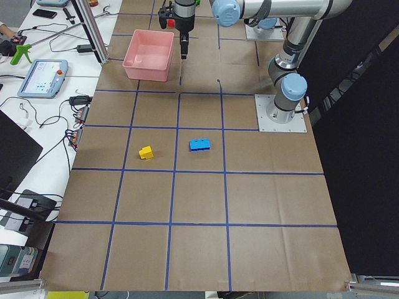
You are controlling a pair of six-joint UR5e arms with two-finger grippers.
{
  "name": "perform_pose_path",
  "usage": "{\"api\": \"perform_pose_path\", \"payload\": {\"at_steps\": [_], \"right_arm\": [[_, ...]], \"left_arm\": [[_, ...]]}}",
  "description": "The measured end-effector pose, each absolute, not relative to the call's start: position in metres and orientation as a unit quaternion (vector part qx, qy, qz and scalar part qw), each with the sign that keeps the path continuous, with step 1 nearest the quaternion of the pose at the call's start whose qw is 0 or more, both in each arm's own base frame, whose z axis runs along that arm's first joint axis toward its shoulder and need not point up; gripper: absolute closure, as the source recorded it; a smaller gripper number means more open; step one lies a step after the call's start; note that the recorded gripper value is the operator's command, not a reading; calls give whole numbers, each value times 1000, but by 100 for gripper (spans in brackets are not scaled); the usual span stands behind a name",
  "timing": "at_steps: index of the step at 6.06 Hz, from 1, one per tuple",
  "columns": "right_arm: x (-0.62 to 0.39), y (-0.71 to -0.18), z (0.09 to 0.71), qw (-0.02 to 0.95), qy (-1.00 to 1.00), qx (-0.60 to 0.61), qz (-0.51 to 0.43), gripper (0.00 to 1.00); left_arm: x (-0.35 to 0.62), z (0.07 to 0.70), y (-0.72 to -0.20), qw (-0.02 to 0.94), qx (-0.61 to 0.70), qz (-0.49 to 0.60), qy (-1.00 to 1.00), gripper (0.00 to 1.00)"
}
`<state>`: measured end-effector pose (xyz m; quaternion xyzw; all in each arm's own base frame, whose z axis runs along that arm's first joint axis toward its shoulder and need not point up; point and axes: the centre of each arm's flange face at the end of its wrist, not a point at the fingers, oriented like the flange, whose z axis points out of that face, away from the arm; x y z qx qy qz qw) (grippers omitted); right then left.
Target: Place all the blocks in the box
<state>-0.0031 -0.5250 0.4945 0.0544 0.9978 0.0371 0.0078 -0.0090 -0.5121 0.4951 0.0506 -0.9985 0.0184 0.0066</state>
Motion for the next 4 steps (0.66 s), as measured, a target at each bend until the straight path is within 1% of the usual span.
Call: {"api": "perform_pose_path", "payload": {"at_steps": [2, 4], "right_arm": [[-59, -532, 489, 4, 996, 86, 26, 0], [-157, -538, 469, -19, 984, 175, 16, 0]], "left_arm": [[88, 451, -519, 5, 70, -21, -997, 2], [163, 385, -518, 16, 61, -38, -997, 2]]}}
